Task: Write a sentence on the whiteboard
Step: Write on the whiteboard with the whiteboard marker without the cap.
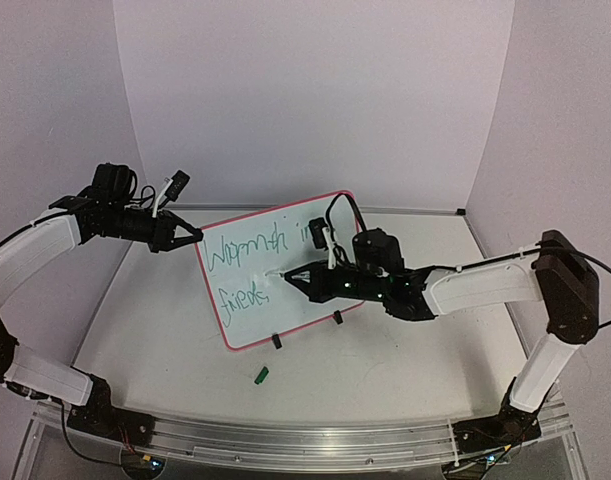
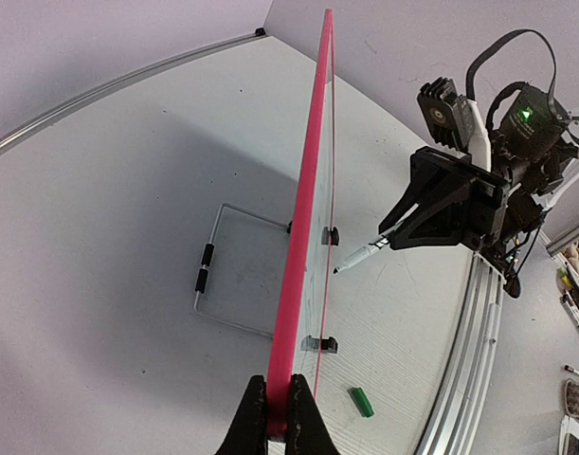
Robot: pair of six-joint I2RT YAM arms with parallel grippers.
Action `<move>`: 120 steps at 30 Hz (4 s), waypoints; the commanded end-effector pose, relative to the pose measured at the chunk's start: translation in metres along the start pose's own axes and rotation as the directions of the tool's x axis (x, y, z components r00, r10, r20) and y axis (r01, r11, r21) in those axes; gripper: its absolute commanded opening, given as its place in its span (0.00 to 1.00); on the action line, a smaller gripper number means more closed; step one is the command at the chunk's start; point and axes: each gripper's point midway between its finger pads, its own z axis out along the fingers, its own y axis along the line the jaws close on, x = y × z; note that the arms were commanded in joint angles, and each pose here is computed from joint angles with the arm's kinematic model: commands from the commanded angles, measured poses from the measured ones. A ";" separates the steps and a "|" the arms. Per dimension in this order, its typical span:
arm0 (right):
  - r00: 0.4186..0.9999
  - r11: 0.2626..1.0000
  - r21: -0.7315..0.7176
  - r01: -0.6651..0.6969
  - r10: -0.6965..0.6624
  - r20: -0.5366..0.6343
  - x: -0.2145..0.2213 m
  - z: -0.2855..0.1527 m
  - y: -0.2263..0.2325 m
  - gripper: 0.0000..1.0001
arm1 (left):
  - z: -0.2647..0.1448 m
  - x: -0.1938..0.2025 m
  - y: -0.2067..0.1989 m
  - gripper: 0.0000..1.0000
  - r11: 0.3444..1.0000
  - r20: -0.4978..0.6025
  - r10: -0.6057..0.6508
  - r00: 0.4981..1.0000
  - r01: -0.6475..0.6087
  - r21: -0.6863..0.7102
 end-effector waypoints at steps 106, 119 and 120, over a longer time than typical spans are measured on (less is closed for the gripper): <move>0.993 0.993 0.066 -0.096 0.091 0.082 0.004 -0.024 -0.011 0.00 | 0.017 0.038 -0.004 0.00 0.998 -0.135 -0.056 0.989 0.058 0.009; 0.993 0.990 0.097 -0.099 0.091 0.080 0.003 -0.013 -0.023 0.00 | 0.017 0.039 -0.003 0.00 0.998 -0.138 -0.057 0.989 0.059 0.006; 0.993 0.990 0.101 -0.100 0.092 0.080 0.003 -0.012 -0.025 0.00 | 0.017 0.039 -0.003 0.00 0.998 -0.138 -0.057 0.989 0.059 0.005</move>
